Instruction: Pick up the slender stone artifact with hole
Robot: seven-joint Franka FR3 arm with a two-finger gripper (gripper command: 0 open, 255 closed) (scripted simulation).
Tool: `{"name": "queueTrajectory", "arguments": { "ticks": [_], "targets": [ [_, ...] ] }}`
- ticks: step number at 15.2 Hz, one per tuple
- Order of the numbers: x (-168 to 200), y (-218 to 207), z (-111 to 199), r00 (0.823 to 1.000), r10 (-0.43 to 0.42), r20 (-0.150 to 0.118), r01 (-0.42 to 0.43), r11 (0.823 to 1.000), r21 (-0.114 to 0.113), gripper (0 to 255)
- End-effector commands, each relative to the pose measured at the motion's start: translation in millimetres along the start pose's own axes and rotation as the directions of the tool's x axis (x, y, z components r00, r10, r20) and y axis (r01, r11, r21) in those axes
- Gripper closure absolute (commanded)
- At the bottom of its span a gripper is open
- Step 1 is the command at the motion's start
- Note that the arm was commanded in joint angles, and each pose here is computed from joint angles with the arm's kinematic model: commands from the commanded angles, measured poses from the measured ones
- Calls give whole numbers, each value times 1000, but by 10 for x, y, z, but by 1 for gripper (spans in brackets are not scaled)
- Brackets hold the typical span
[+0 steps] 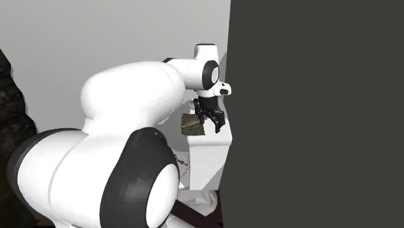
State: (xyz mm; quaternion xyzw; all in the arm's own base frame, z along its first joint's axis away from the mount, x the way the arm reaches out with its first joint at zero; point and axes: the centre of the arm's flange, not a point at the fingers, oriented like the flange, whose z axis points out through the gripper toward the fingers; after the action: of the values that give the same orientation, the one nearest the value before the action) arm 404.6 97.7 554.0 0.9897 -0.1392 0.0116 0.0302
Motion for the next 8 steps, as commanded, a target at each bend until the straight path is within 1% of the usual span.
{"name": "queueTrajectory", "arguments": {
  "ticks": [1, 8],
  "targets": [
    [130, -232, 82, 1000, 14, 5, -14, 1000, 1, 0],
    [531, -1015, 397, 998, 57, 21, -57, 998, -1, 0]
  ]
}}
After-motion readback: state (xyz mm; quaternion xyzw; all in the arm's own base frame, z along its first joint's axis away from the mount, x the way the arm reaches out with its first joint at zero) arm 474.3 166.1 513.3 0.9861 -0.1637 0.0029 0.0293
